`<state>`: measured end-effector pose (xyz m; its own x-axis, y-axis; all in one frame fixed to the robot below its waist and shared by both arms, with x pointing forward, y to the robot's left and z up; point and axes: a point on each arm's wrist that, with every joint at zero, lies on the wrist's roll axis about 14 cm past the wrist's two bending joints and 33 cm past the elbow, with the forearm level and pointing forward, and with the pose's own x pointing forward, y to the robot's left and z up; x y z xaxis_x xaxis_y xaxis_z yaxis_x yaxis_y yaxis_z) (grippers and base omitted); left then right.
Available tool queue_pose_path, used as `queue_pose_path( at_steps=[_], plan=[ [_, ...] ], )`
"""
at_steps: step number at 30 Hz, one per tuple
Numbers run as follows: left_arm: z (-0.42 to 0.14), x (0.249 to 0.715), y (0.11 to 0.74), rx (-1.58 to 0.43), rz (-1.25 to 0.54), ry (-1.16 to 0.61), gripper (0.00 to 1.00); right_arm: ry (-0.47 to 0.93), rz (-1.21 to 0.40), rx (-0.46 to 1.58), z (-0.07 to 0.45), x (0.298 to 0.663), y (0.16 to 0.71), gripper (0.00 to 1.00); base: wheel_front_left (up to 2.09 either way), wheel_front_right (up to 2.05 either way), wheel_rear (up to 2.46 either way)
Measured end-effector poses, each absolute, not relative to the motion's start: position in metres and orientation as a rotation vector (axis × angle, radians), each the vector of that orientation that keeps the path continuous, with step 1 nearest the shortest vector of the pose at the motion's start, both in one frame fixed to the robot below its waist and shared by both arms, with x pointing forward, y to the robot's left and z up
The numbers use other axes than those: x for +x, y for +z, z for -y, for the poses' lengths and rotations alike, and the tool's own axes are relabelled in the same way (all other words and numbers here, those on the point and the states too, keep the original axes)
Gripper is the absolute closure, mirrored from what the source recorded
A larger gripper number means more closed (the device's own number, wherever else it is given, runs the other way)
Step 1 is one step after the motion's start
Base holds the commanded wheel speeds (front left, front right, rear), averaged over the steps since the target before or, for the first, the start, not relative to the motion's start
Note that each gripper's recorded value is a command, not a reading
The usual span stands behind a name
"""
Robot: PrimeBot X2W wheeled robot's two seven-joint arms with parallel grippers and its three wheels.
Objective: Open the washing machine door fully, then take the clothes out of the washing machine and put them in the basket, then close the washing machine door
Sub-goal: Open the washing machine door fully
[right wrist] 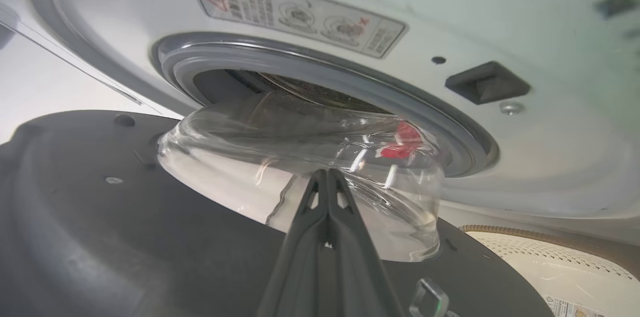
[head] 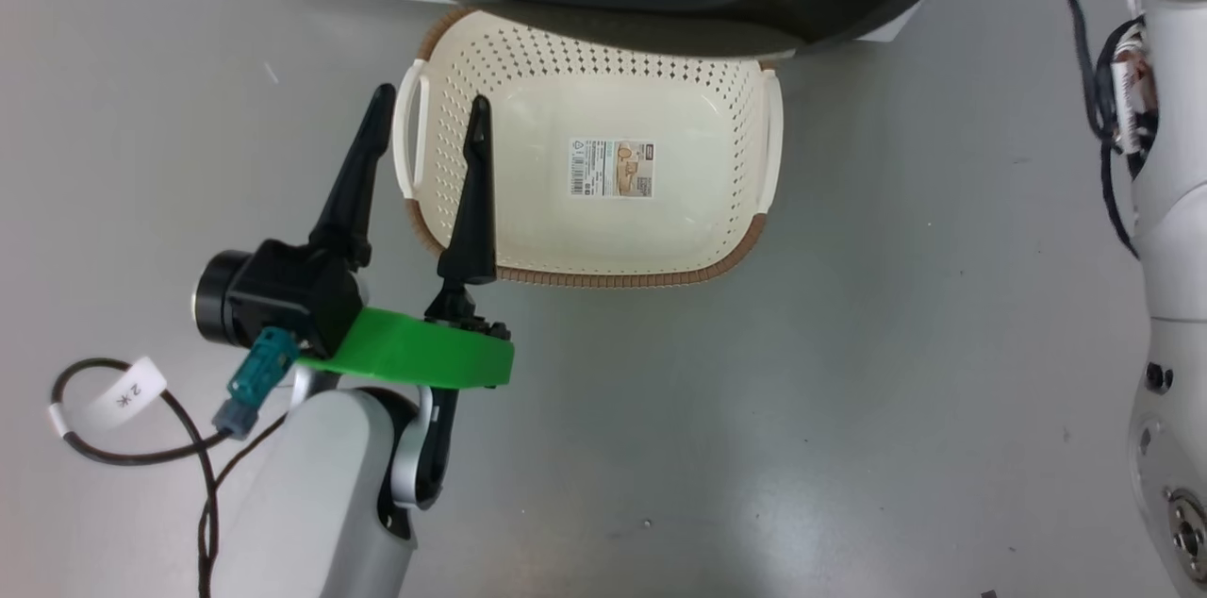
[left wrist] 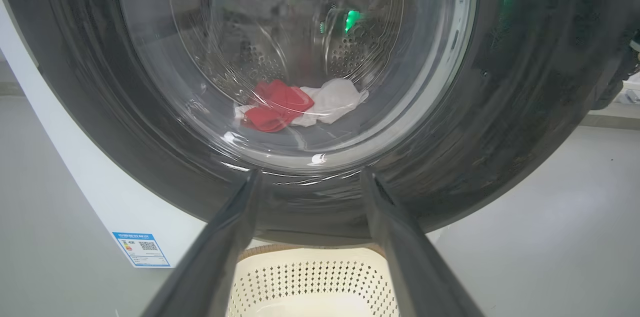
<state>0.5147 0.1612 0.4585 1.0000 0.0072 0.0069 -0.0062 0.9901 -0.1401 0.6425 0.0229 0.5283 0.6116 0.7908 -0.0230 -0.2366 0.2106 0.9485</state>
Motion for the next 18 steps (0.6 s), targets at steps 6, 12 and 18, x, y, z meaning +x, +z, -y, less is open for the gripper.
queue_pose_path(
  at_steps=[6, 12, 18],
  plan=[
    [-0.163, 0.514, 0.466, -0.143, 0.025, 0.012, 0.00, 0.792, -0.603, 1.154, -0.026, 0.631, 0.529, 1.00, 0.00, 0.00, 0.00],
    [-0.163, 0.514, 0.476, -0.146, 0.046, 0.014, 0.00, 0.793, -0.601, 1.155, -0.023, 0.622, 0.532, 1.00, 0.00, 0.00, 0.00],
    [-0.162, 0.513, 0.487, -0.145, 0.072, 0.011, 0.00, 0.800, -0.598, 1.151, -0.020, 0.610, 0.538, 1.00, 0.00, 0.00, 0.00]
  ],
)
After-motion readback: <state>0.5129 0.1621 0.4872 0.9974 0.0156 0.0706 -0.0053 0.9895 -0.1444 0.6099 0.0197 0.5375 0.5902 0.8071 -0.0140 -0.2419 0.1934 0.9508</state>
